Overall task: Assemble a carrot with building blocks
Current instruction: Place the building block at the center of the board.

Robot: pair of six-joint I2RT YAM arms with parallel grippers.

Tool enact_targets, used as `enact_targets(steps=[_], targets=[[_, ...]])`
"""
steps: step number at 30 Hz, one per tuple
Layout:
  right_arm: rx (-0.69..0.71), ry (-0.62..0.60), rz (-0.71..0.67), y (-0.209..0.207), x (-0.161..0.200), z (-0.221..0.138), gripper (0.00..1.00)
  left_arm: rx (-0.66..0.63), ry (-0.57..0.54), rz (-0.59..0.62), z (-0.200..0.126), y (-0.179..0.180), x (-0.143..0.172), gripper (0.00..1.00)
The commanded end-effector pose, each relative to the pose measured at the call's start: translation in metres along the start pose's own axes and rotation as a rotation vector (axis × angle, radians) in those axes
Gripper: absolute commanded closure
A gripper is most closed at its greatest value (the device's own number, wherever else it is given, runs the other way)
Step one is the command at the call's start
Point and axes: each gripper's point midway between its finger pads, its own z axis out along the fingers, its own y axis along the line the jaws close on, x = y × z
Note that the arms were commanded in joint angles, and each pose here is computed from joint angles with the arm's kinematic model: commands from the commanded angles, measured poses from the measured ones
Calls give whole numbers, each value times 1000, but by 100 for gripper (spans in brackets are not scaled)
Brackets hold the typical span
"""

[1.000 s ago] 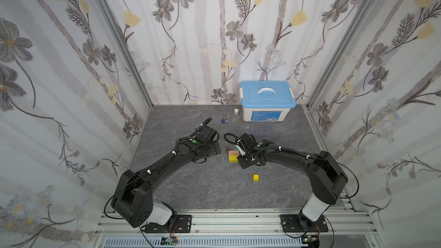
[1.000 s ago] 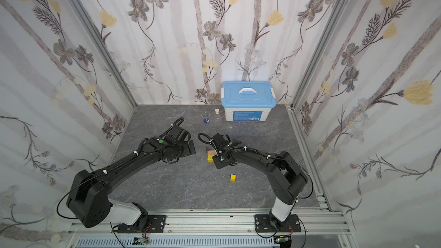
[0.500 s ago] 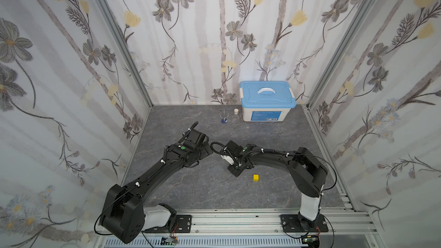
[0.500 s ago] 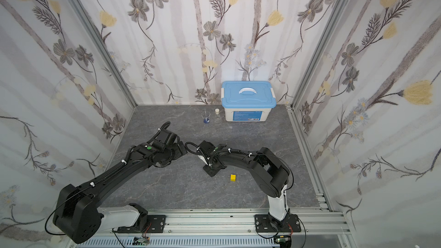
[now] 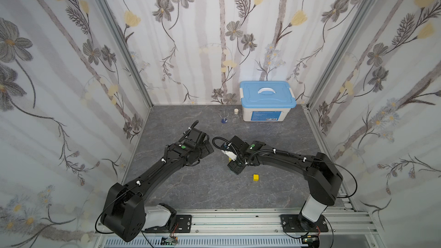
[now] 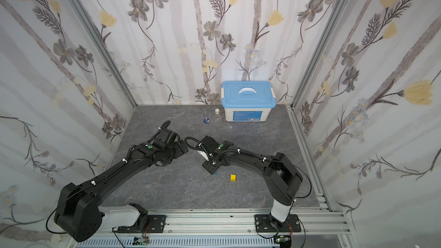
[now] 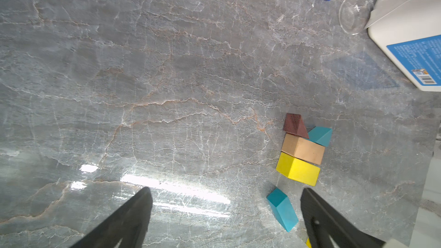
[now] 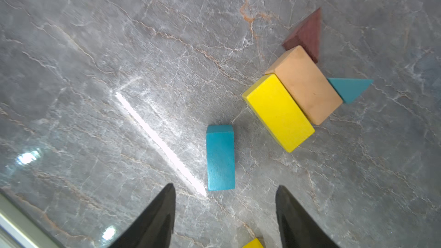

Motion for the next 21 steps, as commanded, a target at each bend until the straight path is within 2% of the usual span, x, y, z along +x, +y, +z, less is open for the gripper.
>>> enact_targets(steps=[1, 6, 8, 11, 14, 18, 21], targets=[[-34, 34, 65, 4, 13, -9, 34, -17, -60, 2, -4, 5, -11, 0], [-73, 39, 140, 10, 22, -13, 26, -3, -105, 10, -17, 6, -21, 0], [-84, 36, 159, 12, 24, -14, 19, -2, -101, 13, -16, 6, -21, 0], [-96, 25, 176, 14, 25, -16, 18, 0, -87, 16, -13, 6, -18, 0], [-95, 37, 183, 14, 30, -13, 9, 8, -77, 18, -10, 5, -16, 0], [-99, 36, 192, 17, 33, -11, 18, 19, -68, 18, -8, 3, -14, 0], [-99, 38, 194, 20, 35, -7, 33, 20, -62, 24, -6, 2, -13, 0]])
